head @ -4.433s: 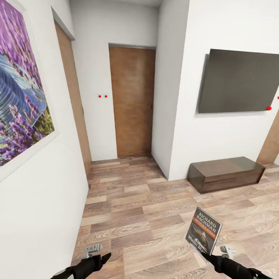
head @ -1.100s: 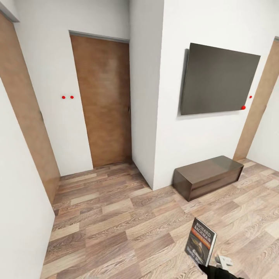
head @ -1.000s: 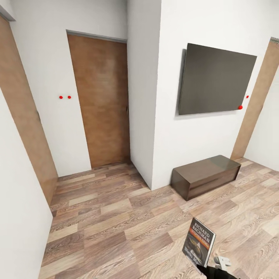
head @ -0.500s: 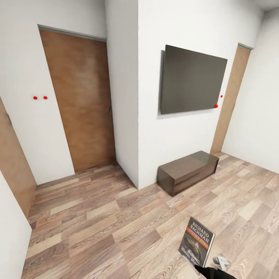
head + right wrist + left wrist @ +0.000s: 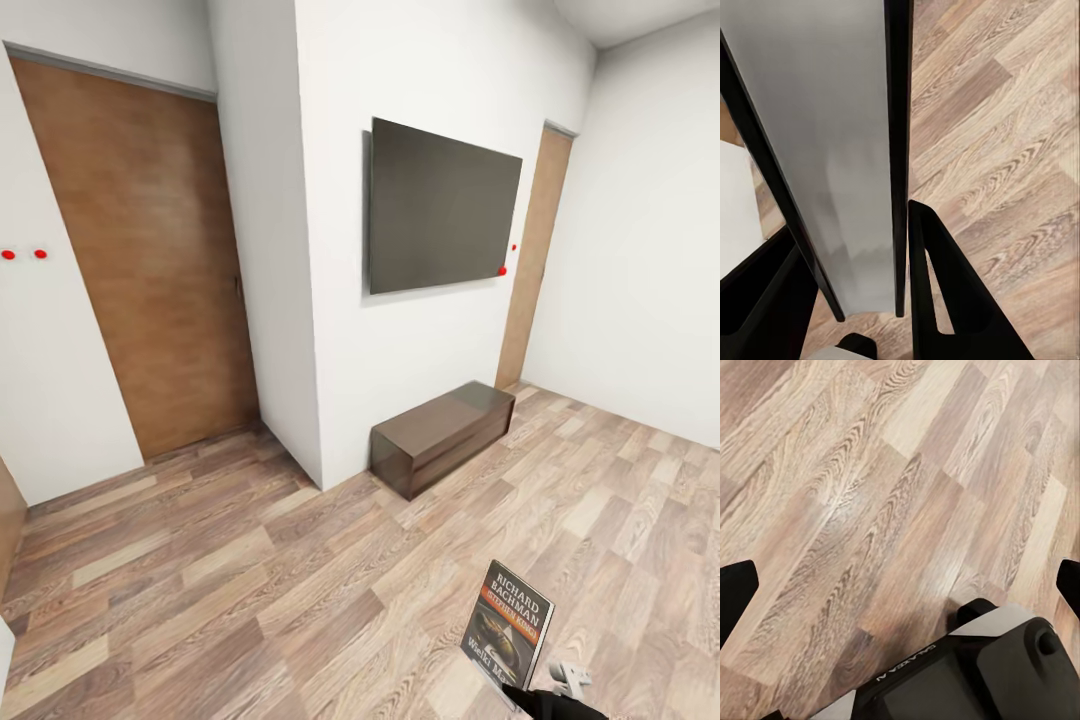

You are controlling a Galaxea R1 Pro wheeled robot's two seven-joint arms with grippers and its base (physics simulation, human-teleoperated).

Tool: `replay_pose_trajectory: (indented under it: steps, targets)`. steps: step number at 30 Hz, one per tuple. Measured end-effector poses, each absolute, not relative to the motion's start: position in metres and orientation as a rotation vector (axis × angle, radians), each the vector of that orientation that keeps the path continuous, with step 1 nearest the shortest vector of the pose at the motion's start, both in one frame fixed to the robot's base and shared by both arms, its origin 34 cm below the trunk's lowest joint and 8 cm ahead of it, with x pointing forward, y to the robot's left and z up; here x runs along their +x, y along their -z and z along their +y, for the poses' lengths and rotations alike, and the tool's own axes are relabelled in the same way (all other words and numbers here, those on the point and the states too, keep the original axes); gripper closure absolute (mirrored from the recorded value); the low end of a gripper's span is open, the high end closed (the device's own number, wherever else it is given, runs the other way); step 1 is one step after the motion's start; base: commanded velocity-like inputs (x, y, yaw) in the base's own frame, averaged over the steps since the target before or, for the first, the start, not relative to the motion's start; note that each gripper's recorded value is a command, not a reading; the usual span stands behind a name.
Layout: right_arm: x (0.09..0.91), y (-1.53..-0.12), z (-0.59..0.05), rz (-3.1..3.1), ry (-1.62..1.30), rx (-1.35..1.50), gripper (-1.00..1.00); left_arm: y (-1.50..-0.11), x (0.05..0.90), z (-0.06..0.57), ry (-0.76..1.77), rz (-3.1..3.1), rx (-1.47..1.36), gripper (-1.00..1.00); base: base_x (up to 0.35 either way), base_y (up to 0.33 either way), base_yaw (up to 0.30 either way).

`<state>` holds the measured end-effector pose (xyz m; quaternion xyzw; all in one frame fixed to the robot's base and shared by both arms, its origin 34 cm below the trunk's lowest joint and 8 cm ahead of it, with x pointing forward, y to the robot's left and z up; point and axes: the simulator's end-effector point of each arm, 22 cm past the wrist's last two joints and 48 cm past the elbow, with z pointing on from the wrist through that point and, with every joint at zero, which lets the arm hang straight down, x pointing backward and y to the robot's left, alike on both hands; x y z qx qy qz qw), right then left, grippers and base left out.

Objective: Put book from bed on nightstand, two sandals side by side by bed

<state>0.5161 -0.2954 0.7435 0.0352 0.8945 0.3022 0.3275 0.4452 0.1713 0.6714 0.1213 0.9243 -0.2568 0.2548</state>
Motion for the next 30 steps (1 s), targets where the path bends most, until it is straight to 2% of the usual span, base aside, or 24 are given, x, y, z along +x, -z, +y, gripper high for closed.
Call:
replay_pose_trajectory:
  steps: [30]
  targets:
    - [0.5164, -0.7435, -0.2958, 2.342, -0.788, 0.09, 1.0, -0.6719, 0.4449, 0.1666, 0.705, 2.508, 0.331, -1.0, 0.0, 0.0, -0.283]
